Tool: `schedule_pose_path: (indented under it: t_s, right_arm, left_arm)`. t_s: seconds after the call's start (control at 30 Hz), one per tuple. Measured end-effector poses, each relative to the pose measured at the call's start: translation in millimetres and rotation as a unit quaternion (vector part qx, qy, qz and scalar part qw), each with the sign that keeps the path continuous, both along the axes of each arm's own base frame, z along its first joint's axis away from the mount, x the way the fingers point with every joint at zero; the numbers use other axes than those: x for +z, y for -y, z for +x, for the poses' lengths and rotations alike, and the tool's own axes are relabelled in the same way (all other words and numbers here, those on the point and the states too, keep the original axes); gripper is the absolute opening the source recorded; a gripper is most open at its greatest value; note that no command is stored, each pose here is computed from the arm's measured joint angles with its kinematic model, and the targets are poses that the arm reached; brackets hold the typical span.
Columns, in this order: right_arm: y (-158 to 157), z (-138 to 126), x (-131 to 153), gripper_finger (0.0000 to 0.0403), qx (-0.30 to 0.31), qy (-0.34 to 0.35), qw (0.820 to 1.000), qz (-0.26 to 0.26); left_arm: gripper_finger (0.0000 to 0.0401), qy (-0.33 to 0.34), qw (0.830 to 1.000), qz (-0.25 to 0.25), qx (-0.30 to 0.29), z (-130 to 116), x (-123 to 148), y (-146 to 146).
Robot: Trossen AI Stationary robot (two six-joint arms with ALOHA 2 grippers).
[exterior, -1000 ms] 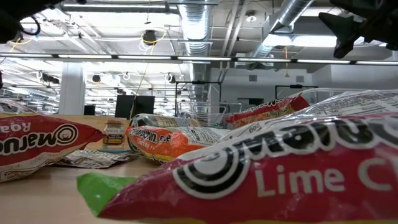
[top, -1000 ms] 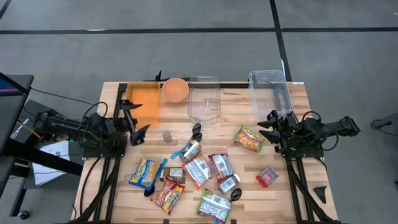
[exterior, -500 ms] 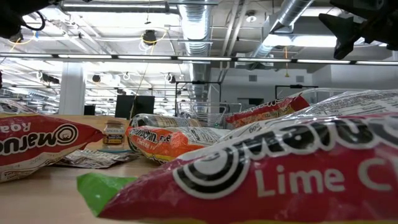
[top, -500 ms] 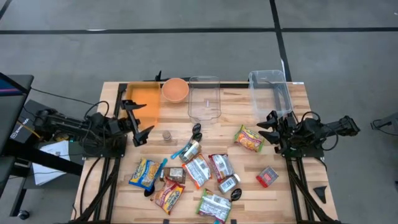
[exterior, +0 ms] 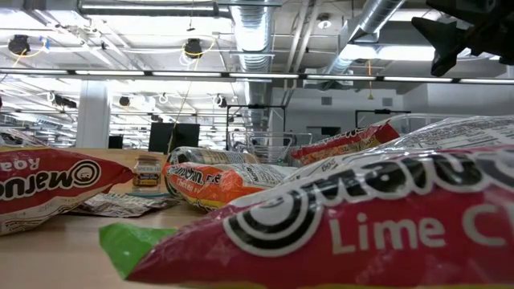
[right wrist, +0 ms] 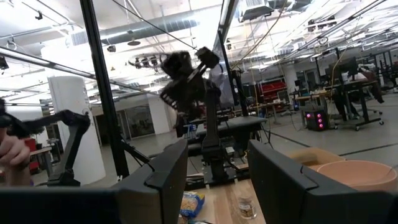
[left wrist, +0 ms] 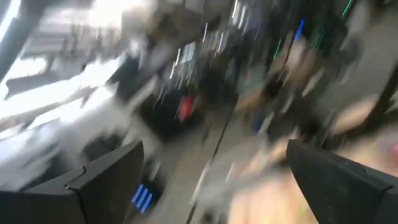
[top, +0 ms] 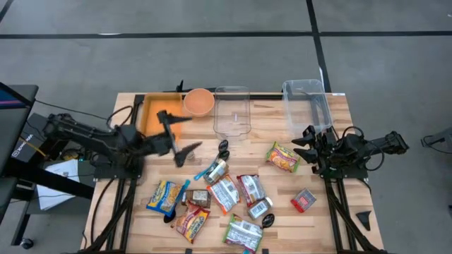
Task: Pick & Place Food Item
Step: Put the blue noodle pack into the transparent container
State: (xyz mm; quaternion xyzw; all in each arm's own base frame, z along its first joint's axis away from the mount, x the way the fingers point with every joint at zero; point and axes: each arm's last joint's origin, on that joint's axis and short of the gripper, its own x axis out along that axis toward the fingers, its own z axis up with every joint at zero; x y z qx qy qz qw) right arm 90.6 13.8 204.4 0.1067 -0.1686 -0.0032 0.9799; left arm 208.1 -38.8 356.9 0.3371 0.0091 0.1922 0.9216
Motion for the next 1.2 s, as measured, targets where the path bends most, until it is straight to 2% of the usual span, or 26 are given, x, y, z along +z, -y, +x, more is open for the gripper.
schedule_pose_path:
  t_s: [0.07, 0.17, 0.3, 0.5, 0.6, 0.7, 0.8, 0.97, 1.07, 1.2]
  right_arm:
    - [0.0, 0.0, 0.0, 0.0163, 0.0, 0.0, 1.0, 0.0]
    - [0.0, 0.0, 0.0, 0.0163, -0.001, 0.0, 1.0, -0.002]
    - [0.0, 0.0, 0.0, 0.0163, -0.001, 0.0, 1.0, -0.004]
    - [0.1, -0.2, 0.7, 0.0163, -0.002, 0.004, 1.0, -0.004]
    - [0.1, -0.3, 0.7, 0.0163, -0.002, 0.004, 1.0, -0.004]
    - [0.1, -0.3, 0.7, 0.0163, -0.002, 0.004, 1.0, -0.004]
    - [0.1, -0.3, 0.7, 0.0163, -0.002, 0.004, 1.0, -0.004]
    - [0.2, -0.6, 1.5, 0.0163, -0.002, 0.008, 1.0, -0.003]
    - [0.3, -0.9, 2.4, 0.0163, -0.002, 0.013, 1.0, -0.002]
    - [0.3, -1.0, 2.6, 0.0163, -0.002, 0.014, 1.0, -0.002]
  left_arm:
    - [0.0388, -0.059, 0.997, 0.004, 0.054, 7.7, 10.7, -0.6]
    - [0.0389, -0.126, 0.987, 0.004, 0.101, 14.4, 24.8, -0.8]
    - [0.039, -0.164, 0.977, 0.01, 0.135, 19.5, 43.3, -0.6]
    - [0.0387, -0.14, 0.98, 0.0, 0.144, 17.4, 68.0, -1.4]
    - [0.0386, -0.149, 0.979, -0.021, 0.141, 11.3, 65.8, -0.7]
    - [0.0386, -0.187, 0.972, -0.072, 0.126, 2.5, 53.5, 1.9]
    - [0.0385, -0.262, 0.95, -0.153, 0.07, -7.4, 34.2, 10.6]
    - [0.0374, -0.357, 0.89, -0.282, -0.028, -19.9, 12.1, 36.0]
    - [0.0366, -0.384, 0.864, -0.321, -0.062, -25.7, 0.1, 52.6]
    - [0.0357, -0.415, 0.839, -0.347, -0.055, -34.3, -23.1, 67.4]
